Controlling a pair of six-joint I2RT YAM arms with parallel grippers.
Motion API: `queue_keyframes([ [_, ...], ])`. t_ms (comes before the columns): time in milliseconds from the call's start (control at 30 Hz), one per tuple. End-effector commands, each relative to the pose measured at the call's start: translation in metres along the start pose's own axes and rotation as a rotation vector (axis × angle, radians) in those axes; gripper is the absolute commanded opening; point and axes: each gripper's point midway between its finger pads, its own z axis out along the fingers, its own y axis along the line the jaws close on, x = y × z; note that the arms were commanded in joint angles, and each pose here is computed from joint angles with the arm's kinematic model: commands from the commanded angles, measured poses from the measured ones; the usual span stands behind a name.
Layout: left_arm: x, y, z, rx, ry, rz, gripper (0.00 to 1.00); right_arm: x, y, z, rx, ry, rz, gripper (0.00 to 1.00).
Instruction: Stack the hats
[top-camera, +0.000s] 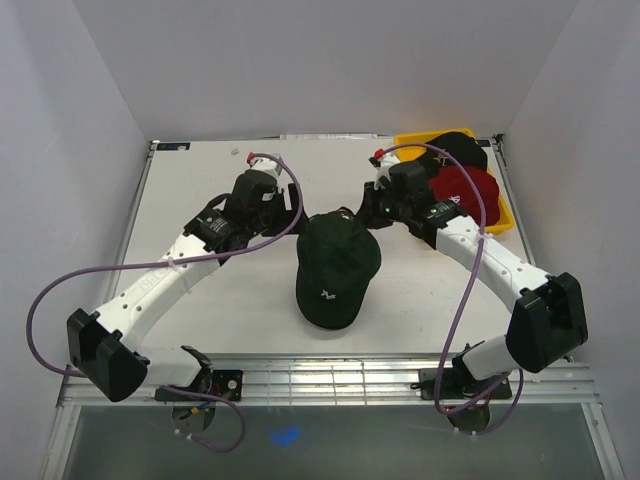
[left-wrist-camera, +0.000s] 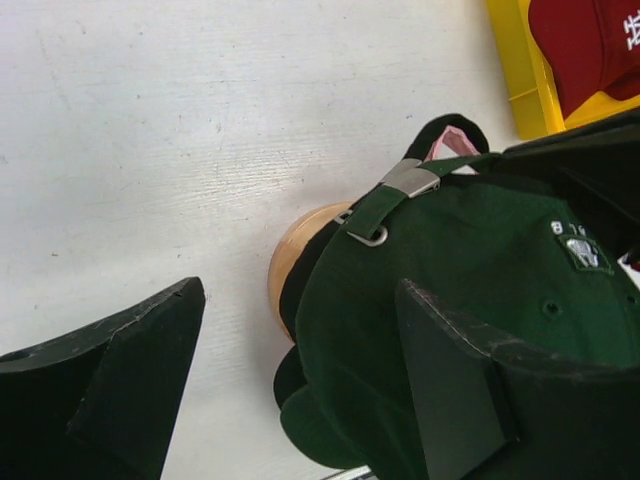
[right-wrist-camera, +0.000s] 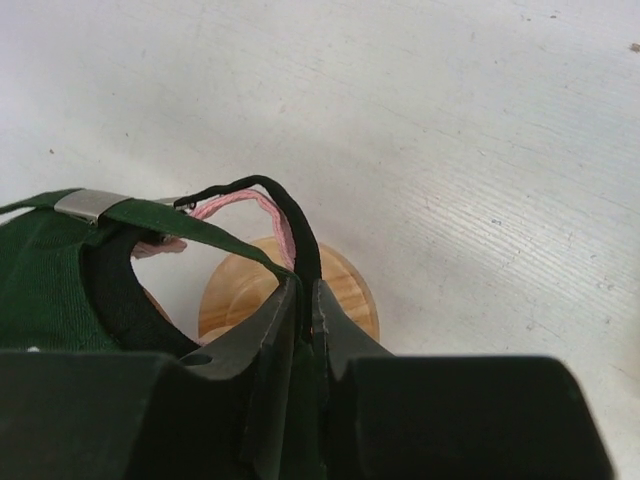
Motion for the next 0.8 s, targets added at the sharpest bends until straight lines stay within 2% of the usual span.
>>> queue_keyframes([
  [0,0.008,0.012,-0.018,-0.020,-0.022,-0.031,0.88,-0.020,-0.002,0.005,0.007,-0.021,-0.018,0.17],
  [233,0.032,0.014,-0.016,0.009,0.013,-0.063,0.88,-0.039,0.008,0.009,-0.032,-0.056,-0.026,0.19],
  [567,0.071,0.019,0.003,0.005,0.083,-0.075,0.88,-0.032,0.008,0.014,-0.041,-0.040,-0.008,0.19],
  [767,0.075,0.022,0.005,-0.005,0.087,-0.066,0.88,-0.032,0.008,0.015,-0.044,-0.039,-0.010,0.21],
])
